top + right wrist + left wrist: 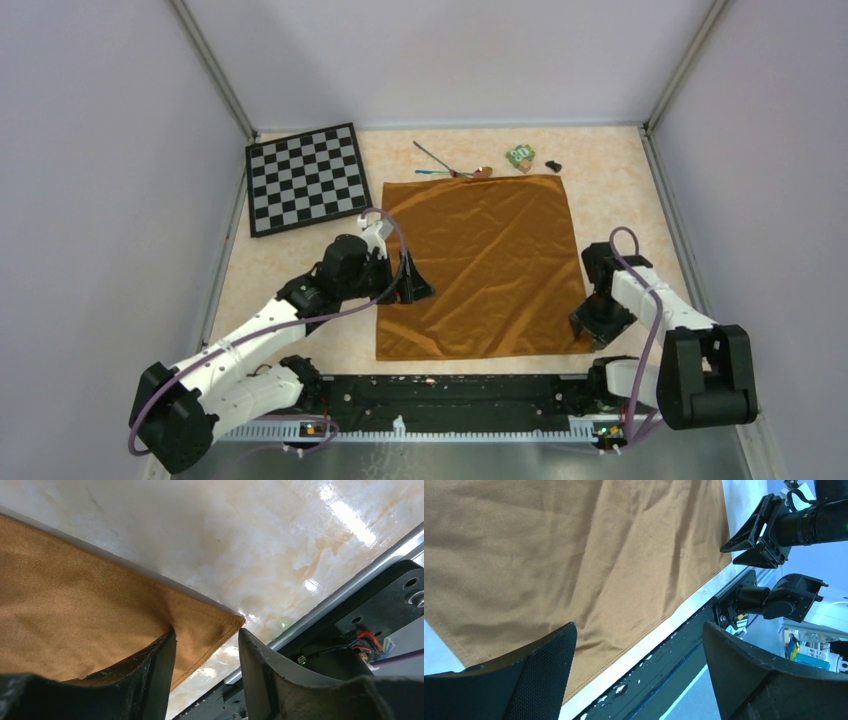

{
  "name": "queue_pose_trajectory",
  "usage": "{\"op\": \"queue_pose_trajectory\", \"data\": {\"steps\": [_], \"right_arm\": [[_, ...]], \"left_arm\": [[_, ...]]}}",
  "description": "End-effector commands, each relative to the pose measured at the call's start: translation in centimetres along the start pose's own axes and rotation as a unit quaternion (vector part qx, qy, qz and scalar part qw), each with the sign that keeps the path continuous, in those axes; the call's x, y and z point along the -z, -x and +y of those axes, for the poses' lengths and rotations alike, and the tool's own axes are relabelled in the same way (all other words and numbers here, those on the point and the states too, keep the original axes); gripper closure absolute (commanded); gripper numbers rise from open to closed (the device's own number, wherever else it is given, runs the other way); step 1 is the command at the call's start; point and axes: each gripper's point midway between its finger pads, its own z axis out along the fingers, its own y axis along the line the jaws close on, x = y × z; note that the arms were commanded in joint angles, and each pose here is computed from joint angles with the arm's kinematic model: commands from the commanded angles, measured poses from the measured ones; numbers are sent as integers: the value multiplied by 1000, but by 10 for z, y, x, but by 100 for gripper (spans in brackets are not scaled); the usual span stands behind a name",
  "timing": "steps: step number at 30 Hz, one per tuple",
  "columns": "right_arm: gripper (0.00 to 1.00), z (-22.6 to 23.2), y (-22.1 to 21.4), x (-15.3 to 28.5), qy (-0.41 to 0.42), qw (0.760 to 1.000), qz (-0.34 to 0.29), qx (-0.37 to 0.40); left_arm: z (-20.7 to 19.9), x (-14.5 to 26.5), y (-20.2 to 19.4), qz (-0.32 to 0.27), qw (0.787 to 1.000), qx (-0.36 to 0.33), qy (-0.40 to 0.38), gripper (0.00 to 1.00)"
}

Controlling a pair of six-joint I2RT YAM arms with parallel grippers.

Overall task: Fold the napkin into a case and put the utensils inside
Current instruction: Pick up the flattened napkin from the center of the board.

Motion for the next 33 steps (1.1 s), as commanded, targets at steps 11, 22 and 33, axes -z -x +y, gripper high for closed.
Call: {"op": "queue_pose_trajectory", "data": {"steps": [11,22,33], "right_arm": [[82,21,7,-18,89,994,-46,-46],[100,26,23,3,131,986,-95,-29],[54,16,34,32,100,990,-103,-5]], "left_arm": [[36,-7,-11,26,985,119,121,1],[54,2,-33,42,958,218,183,1],[41,-1,-22,29,966,209,151,1]]}}
